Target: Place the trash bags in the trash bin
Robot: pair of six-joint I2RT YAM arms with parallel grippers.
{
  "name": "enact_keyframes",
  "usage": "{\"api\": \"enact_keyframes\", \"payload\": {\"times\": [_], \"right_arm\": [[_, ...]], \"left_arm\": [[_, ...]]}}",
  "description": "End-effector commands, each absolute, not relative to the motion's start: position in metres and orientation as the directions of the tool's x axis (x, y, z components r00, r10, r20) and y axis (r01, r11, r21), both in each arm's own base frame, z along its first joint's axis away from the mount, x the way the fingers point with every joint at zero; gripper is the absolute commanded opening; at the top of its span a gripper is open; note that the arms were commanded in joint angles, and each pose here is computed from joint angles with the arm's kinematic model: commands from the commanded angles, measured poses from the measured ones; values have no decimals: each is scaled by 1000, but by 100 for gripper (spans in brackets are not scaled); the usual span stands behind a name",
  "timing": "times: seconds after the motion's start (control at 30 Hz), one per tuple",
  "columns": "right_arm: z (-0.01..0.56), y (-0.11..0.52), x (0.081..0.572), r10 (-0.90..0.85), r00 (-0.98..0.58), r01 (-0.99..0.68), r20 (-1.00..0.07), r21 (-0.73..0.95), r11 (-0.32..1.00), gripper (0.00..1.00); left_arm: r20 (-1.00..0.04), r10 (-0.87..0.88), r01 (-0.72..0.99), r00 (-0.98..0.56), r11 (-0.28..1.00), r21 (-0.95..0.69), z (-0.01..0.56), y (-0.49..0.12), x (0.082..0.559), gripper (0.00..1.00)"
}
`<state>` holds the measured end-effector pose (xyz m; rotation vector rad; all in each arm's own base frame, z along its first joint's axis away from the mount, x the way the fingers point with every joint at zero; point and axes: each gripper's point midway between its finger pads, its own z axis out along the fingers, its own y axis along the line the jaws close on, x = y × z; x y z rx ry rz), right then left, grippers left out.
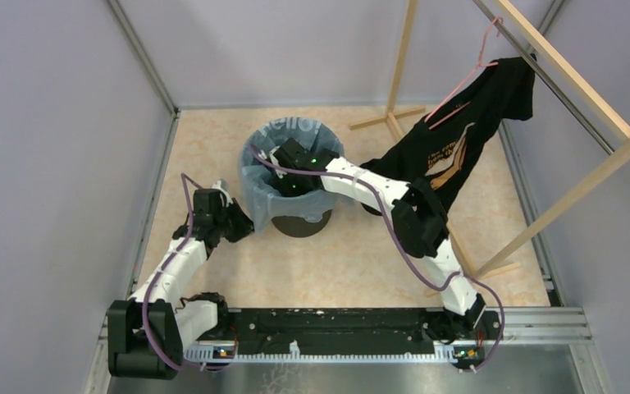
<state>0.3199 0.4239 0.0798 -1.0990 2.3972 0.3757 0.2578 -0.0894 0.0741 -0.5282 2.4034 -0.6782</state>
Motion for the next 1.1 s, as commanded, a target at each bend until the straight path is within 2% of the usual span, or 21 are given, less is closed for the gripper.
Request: {"api": "enact_keyframes", "payload": {"times": [0.0,0.1,0.33,0.5,0.6,0.83,0.97,1.07], "right_arm": [[149,430,325,-579,-533,-759,-617,46,649,47],[173,424,325,-563,-530,-748,-634,36,663,51],[223,422,320,-509,-504,-746,-698,55,663,55],[271,423,312,-461,-449,-765,-766,62,641,57],[311,420,298,-428,-380,-788,-820,45,614,63],[378,407,240,-364,-216,-848,-906,-11,530,77],[379,396,195,-324,-182,-883,-928,10,468,87],[365,383,161,-295,-212,-900,-932,69,430,92]], "left_arm": [[-450,-499,-193,-741,800,-568,79,-87,264,2],[-445,-506,-207,-739,799,-565,79,-86,264,6],[-453,-521,-235,-723,803,-548,87,-80,264,32],[-450,-517,-216,-728,796,-565,99,-84,260,45],[-459,-520,-206,-721,793,-574,112,-85,256,53],[-491,-544,-195,-680,780,-594,144,-83,242,67],[-524,-538,-189,-661,794,-577,164,-78,231,78],[-576,-533,-202,-620,818,-539,182,-65,224,84]]}}
